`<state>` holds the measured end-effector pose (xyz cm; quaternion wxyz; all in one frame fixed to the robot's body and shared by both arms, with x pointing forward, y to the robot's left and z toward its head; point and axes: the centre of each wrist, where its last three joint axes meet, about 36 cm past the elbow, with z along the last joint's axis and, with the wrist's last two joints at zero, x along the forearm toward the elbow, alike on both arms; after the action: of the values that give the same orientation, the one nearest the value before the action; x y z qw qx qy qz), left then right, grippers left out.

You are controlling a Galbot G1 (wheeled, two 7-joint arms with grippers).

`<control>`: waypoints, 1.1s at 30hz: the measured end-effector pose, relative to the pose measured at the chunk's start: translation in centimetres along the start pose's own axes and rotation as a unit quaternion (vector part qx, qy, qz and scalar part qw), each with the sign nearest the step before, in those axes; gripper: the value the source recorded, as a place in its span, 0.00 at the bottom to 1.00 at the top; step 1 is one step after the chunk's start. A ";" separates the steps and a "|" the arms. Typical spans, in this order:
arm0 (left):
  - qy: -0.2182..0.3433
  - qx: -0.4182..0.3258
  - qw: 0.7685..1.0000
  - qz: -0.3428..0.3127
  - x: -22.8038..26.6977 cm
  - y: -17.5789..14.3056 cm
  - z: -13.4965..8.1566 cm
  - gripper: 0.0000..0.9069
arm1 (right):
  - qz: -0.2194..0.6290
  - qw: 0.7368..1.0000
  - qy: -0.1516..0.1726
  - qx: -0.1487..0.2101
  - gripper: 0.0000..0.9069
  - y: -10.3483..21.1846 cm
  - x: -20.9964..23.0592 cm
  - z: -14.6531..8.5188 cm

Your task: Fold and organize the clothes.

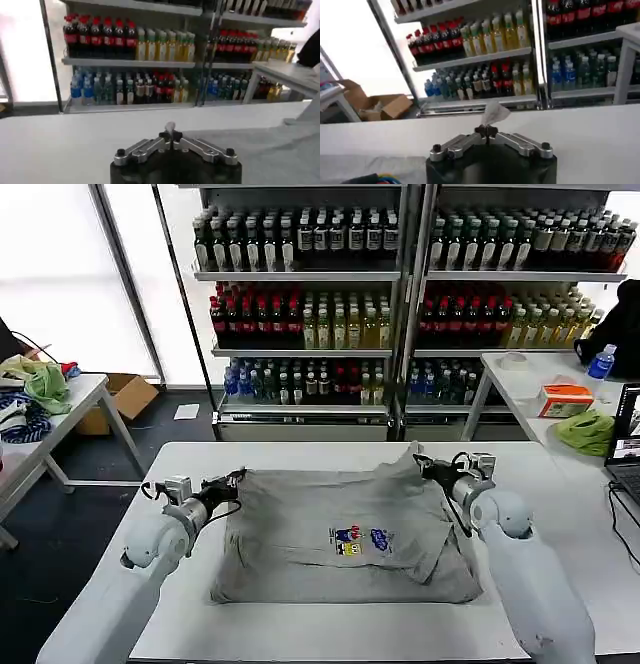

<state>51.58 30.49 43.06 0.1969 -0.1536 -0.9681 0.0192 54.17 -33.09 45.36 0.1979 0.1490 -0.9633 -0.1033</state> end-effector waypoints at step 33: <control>0.078 -0.132 0.988 0.004 14.0 -3.7 7.8 1.00 | 0.036 0.999 -0.009 0.034 1.00 4.3 18.2 8.7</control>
<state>35.28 31.42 41.49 0.2499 -0.1828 -0.9432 -0.1203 33.55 -33.84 45.01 0.1879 0.1202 -0.9727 -0.0641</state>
